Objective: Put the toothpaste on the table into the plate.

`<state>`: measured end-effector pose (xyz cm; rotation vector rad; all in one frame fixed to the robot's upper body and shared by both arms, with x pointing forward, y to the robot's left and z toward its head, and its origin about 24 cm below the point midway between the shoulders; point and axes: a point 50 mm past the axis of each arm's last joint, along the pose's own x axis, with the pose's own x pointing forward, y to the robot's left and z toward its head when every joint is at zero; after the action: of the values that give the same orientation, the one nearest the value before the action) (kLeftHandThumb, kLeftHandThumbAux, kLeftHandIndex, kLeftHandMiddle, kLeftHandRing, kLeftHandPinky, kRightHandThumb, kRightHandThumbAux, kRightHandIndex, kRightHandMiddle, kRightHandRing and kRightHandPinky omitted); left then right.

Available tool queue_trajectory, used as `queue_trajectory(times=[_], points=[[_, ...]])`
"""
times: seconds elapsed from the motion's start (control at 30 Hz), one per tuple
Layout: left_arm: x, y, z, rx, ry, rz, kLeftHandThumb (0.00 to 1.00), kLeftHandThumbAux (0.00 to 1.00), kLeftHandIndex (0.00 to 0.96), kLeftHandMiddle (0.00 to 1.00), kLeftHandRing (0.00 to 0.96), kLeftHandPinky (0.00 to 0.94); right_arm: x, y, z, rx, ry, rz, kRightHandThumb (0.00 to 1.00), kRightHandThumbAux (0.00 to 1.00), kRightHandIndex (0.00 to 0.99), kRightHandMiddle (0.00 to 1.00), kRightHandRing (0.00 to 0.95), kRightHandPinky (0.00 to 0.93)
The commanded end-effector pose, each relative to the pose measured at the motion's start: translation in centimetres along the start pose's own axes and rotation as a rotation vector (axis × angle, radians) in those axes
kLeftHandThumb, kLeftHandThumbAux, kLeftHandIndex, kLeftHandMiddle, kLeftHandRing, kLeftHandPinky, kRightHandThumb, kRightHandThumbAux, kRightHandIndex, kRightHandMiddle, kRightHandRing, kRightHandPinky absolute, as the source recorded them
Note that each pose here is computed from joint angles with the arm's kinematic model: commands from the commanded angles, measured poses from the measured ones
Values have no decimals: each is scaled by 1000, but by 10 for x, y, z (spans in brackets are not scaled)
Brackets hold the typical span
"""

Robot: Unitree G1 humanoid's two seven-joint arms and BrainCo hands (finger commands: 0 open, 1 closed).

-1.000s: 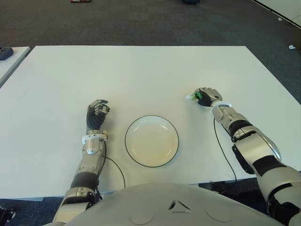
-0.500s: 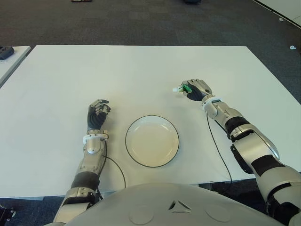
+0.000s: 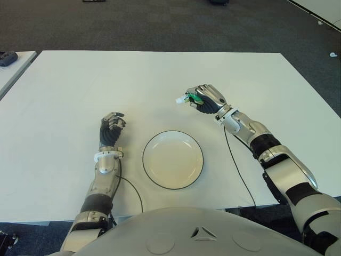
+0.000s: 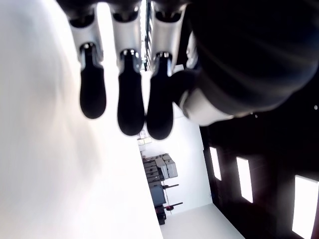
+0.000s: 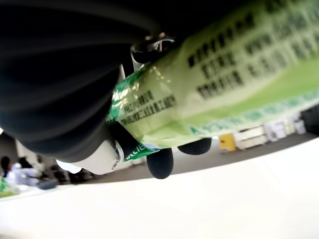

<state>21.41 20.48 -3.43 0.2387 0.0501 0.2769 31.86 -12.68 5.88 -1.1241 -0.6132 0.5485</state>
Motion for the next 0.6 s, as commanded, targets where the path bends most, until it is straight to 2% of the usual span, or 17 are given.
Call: queue_trajectory(times=[0.03,0.23,0.6], points=[[-1,-2,-4,9,18,-7,699,720,436,613,594,561,-3,-4,18,35,-91,0,712,716,441,859,857,868],[-1,-3,-3,3,10,-1,699,720,436,616,599,551,-3,1,40,83,-189,24,716,715,441,869,861,872],[-1,-4,-4,9,18,-14,697,721,435,608,593,563,-11,23,74,84,-378,51,718,714,441,880,872,886]])
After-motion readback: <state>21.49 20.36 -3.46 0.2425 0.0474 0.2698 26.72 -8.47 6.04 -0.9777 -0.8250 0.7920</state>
